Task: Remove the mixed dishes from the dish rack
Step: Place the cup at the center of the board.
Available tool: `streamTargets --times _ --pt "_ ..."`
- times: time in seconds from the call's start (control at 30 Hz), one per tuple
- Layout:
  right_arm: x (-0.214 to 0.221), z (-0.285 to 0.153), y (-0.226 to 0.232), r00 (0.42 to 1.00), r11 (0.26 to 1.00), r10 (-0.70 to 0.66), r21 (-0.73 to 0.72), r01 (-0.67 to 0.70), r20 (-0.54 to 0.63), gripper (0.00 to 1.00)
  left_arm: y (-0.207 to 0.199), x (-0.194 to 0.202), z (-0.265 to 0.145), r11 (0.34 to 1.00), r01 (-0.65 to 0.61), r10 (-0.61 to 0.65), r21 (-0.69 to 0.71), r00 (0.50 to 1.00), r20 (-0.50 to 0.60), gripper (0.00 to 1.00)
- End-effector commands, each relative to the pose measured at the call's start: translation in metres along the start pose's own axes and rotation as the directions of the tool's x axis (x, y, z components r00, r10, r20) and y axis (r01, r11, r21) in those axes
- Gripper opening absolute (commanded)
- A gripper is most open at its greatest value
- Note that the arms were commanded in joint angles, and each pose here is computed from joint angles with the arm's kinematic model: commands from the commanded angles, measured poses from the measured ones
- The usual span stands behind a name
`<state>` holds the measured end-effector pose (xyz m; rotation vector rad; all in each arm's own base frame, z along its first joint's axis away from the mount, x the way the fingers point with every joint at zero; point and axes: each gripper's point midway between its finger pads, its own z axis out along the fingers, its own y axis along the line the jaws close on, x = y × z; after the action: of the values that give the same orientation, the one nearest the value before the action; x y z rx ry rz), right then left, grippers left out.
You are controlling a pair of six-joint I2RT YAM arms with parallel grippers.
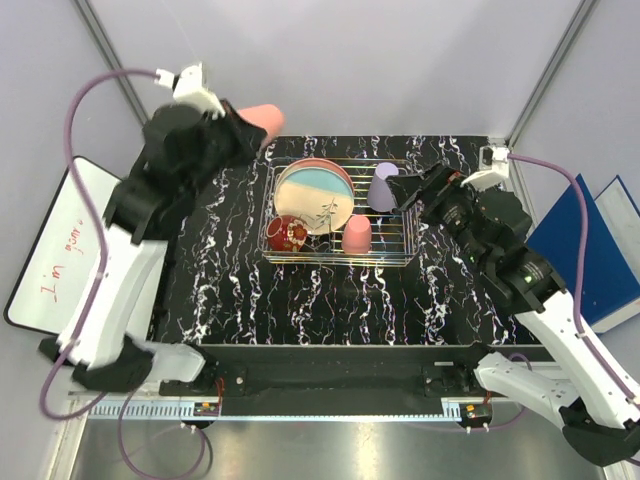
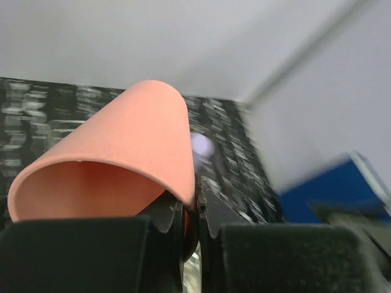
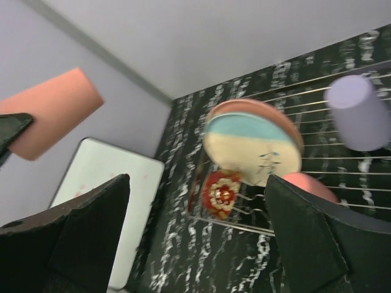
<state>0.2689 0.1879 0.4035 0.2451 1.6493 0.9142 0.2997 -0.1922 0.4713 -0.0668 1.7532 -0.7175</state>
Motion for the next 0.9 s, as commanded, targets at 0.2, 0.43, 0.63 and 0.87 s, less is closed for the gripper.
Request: streamTargets --times 0.2,0.43,0.63,0.87 --pt "0.010 -0.026 -0.088 0.986 0.903 -0.154 0.395 0.169 -0.069 1.00 0.196 0.024 0.025 0.677 -0.145 -0.053 -0.722 0.968 -0.245 0.00" --pt "0.019 -0.038 -0.098 0.980 0.901 -0.179 0.386 0.200 -0.090 1.00 0.254 0.034 0.033 0.619 -0.133 -0.095 -0.774 0.966 -0.242 0.00" --pt "0.035 -0.037 -0.107 0.976 0.899 -0.176 0.384 0.212 -0.127 1.00 0.292 0.093 0.049 0.622 -0.200 -0.157 -0.757 0.915 -0.371 0.00" --pt "0.054 -0.026 -0.122 0.969 0.883 -0.174 0.409 0.231 -0.173 1.00 0.323 0.139 0.068 0.662 -0.172 -0.243 -0.729 0.871 -0.427 0.00"
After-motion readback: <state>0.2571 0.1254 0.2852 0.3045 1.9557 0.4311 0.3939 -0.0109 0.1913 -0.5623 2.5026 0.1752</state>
